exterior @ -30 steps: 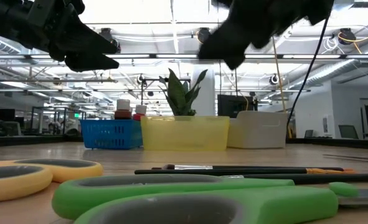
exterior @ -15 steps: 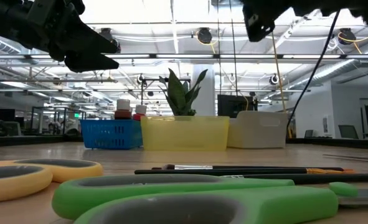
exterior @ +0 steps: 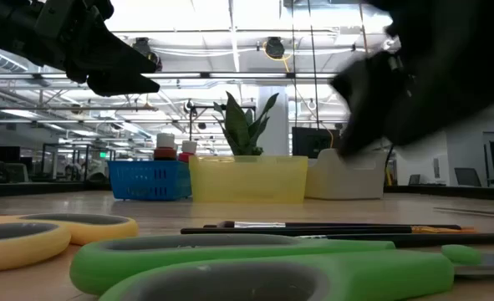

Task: Pick & Place Paint Supplies
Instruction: Put the black makeup brush into the yellow bin

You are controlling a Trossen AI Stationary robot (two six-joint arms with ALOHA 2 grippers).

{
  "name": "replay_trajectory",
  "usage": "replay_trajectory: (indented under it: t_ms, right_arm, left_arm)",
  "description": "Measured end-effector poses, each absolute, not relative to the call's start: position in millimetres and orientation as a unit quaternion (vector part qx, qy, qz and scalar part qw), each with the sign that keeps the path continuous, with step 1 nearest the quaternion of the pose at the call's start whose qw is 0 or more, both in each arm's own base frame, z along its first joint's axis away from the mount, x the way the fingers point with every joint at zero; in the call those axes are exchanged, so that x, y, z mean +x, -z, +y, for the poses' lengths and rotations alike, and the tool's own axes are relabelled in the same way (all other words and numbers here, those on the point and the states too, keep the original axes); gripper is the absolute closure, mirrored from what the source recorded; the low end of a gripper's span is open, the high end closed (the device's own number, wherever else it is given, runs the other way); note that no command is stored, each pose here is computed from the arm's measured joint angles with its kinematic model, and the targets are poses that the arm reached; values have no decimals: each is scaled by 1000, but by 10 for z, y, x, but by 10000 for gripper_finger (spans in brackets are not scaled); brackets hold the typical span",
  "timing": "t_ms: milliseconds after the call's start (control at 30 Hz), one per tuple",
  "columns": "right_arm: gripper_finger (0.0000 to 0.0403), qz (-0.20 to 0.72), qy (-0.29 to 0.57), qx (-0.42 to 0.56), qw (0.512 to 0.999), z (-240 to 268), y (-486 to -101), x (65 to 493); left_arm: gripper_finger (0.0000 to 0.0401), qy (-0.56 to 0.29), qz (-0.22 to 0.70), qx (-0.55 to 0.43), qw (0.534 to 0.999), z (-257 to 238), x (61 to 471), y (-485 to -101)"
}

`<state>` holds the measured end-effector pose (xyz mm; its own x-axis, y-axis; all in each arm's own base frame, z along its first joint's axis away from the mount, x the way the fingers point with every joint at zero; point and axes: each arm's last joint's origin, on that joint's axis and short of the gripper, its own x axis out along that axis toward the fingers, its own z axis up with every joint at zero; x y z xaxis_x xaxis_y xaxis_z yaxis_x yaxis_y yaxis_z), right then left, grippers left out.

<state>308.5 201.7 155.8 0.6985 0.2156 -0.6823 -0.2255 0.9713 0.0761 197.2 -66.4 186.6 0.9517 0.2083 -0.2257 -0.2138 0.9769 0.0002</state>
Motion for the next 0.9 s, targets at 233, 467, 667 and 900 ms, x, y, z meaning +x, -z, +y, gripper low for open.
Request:
replay_trajectory:
  t_ms: [233,467,667,900]
  right_arm:
    - [241,408,-131,-9,903,2038,-1187,3157]
    - [253,398,-116,-53,909,1979,-1171,3196]
    - [262,392,-99,-72,912,1952,-1169,3208]
    - [285,417,-82,-58,903,1919,-1138,3179]
  left_arm:
    - [24,-104,113,-14,988,-666,1973,-1867]
    - [24,-106,109,-48,987,-666,1973,-1866]
    - [24,-107,109,-56,987,-666,1973,-1866]
    - [24,-107,108,-54,987,-666,1973,-1868]
